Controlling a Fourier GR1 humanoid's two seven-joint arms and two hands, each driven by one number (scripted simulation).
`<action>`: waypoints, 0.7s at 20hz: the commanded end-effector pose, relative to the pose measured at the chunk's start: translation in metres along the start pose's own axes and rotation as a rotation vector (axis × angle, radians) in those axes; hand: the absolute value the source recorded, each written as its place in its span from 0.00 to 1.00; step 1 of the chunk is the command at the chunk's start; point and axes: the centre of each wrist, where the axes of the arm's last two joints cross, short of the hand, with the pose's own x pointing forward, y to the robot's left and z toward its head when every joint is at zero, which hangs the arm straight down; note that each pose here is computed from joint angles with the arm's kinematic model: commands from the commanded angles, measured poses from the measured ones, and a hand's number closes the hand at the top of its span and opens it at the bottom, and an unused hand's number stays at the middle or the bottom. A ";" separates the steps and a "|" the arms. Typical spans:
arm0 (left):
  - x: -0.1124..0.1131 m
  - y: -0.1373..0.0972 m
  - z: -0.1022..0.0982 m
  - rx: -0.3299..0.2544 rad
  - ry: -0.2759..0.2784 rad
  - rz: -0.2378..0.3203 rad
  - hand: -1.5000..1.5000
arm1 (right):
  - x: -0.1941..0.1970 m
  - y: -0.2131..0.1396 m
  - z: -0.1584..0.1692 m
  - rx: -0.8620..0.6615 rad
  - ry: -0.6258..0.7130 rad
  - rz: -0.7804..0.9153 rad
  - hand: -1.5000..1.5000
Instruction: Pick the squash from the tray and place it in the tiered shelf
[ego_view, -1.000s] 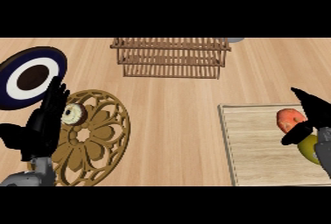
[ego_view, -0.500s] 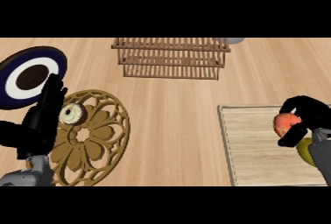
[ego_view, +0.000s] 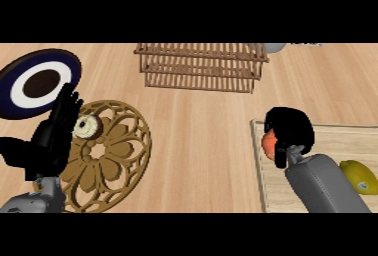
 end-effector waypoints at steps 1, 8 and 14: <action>0.006 -0.013 -0.007 -0.029 -0.026 -0.004 0.50 | 0.104 0.006 0.044 0.035 -0.152 -0.155 1.00; -0.003 -0.016 -0.005 -0.049 -0.003 -0.011 0.50 | 0.164 -0.023 0.101 -0.077 -0.167 -0.330 1.00; -0.010 -0.012 -0.006 -0.025 -0.002 -0.003 0.50 | 0.178 -0.092 0.131 -0.282 -0.191 -0.637 1.00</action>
